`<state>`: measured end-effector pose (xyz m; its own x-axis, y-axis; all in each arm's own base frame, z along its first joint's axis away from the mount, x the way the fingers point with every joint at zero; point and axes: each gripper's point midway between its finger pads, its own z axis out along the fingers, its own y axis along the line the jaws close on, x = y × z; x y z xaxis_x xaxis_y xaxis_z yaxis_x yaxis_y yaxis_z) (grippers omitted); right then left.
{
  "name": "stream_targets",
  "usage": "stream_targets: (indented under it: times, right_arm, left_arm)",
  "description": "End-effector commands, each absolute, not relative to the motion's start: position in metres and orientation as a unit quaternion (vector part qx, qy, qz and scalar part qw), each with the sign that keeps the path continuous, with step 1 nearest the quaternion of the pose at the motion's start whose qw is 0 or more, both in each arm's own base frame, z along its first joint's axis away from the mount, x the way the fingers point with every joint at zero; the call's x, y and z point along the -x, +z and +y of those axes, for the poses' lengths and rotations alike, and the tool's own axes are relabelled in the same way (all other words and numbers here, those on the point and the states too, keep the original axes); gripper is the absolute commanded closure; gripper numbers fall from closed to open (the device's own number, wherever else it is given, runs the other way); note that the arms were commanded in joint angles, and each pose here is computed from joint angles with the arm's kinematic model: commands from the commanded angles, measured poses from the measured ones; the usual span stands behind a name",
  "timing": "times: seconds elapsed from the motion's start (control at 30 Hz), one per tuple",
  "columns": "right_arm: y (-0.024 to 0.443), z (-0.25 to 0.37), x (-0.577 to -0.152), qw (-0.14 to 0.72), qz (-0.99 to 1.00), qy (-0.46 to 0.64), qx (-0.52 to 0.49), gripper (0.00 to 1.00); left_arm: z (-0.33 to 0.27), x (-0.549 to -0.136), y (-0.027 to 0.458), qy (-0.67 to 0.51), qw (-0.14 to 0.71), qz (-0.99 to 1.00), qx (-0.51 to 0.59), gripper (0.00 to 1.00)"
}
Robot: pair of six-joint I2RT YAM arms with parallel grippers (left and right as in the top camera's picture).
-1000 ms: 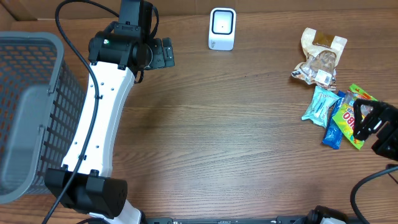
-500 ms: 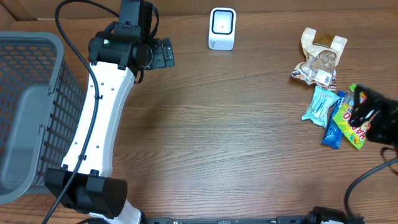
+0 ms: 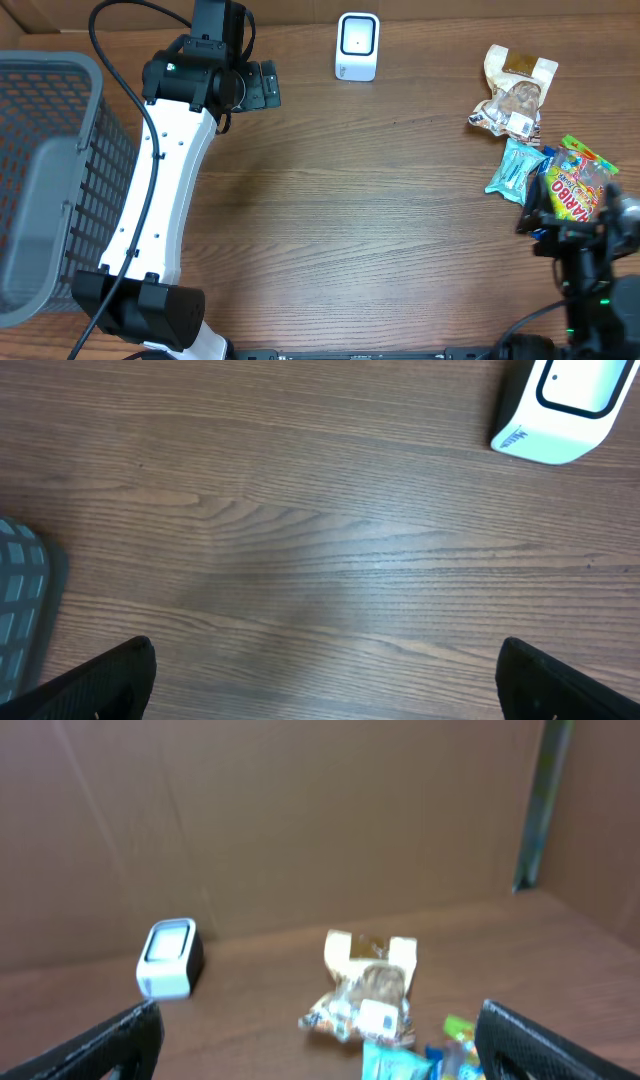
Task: Scan the item barcode
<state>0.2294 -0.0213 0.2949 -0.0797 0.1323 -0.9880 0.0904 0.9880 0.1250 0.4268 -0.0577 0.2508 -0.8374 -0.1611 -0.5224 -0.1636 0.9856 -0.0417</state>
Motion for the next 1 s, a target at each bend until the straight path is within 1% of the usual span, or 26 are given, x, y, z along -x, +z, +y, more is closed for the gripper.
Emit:
stream_targets:
  times: [0.0,0.27,0.47,0.57,0.97]
  right_arm:
    - [0.270,-0.017,-0.231,0.695,0.716,0.019,-0.066,0.00]
    - [0.222,-0.007,-0.241,0.738,0.672,0.034,-0.048,0.00]
    - [0.187,0.000,-0.246,0.721,0.690,0.044,-0.039,0.00]
    - [0.169,0.003,-0.247,0.696,0.715,0.050,-0.039,0.00]
    - [0.170,0.005,-0.246,0.696,0.715,0.055,-0.037,0.00]
  left_arm:
    - [-0.055,-0.427,0.263,0.005,0.287,0.955,0.078,0.00]
    - [-0.055,-0.427,0.263,0.005,0.287,0.955,0.078,0.00]
    - [-0.055,-0.427,0.263,0.005,0.287,0.955,0.078,0.00]
    - [-0.055,-0.427,0.263,0.005,0.287,0.955,0.078,0.00]
    - [-0.055,-0.427,0.263,0.005,0.287,0.955,0.078,0.00]
